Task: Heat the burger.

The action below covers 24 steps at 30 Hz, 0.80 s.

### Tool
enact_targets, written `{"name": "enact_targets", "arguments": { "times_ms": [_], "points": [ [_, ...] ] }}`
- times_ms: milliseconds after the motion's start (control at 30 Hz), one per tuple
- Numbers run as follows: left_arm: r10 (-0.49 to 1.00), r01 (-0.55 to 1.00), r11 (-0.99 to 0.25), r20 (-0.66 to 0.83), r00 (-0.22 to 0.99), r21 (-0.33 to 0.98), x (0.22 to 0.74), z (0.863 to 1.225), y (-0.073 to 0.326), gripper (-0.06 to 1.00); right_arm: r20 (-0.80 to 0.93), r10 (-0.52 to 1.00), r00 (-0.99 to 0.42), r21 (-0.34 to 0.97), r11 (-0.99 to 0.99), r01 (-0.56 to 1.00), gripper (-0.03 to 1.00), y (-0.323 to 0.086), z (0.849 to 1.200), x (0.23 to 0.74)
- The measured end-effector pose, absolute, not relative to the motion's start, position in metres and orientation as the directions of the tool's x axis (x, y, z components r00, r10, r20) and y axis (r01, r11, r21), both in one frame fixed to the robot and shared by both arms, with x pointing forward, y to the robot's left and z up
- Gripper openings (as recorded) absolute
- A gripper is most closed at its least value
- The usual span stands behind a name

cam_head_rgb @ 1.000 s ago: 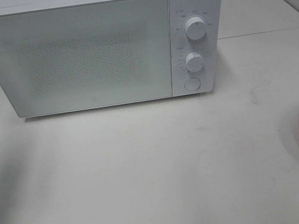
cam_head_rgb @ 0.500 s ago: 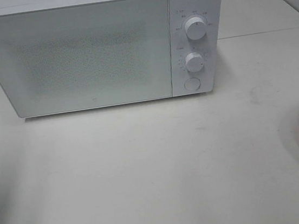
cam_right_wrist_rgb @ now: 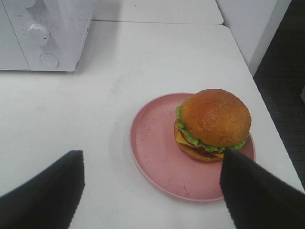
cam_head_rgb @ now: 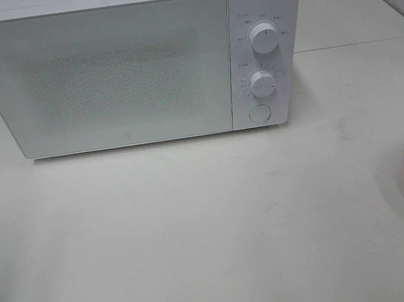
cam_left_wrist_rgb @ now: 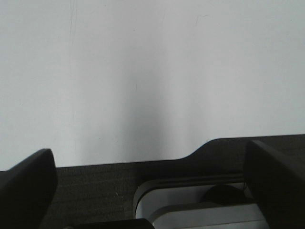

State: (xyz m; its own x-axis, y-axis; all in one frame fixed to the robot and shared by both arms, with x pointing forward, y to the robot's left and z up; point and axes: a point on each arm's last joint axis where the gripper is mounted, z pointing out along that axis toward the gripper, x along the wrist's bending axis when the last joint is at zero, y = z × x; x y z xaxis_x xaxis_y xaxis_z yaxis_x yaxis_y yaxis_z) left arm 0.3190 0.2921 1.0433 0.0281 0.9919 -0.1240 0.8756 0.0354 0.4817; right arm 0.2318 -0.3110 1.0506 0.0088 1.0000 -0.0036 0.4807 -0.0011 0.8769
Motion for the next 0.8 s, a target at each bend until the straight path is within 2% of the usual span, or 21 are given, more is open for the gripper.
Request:
{"name": "enact_targets", "arguments": {
  "times_ms": [167, 233, 333, 400, 600, 800],
  "points": [
    [0.994, 0.81, 0.04, -0.11, 0.03, 0.584, 0.303, 1.044, 0.292, 0.98, -0.004, 1.0, 0.009, 0.877, -0.001, 0.481, 0.75, -0.311, 1.051, 0.232],
    [0.996, 0.73, 0.04, -0.086, 0.026, 0.682, 0.285, 1.051, 0.293, 0.98, -0.004, 1.0, 0.009, 0.877, -0.001, 0.481, 0.75, -0.311, 1.051, 0.232],
    [0.996, 0.713, 0.038, -0.081, 0.027, 0.7, 0.282, 1.052, 0.293, 0.98, -0.004, 1.0, 0.009, 0.877, -0.001, 0.481, 0.75, -0.311, 1.051, 0.232],
    [0.997, 0.631, 0.034, -0.07, 0.031, 0.775, 0.264, 1.056, 0.293, 0.98, -0.004, 1.0, 0.009, 0.877, -0.001, 0.481, 0.75, -0.311, 1.051, 0.232],
    [0.998, 0.503, 0.027, -0.056, 0.042, 0.864, 0.239, 1.058, 0.292, 0.98, -0.004, 1.0, 0.009, 0.877, -0.001, 0.481, 0.75, -0.311, 1.051, 0.232],
    [0.998, 0.454, 0.028, -0.051, 0.038, 0.891, 0.23, 1.056, 0.291, 0.98, -0.004, 1.0, 0.009, 0.877, -0.001, 0.481, 0.75, -0.311, 1.051, 0.232]
  ]
}}
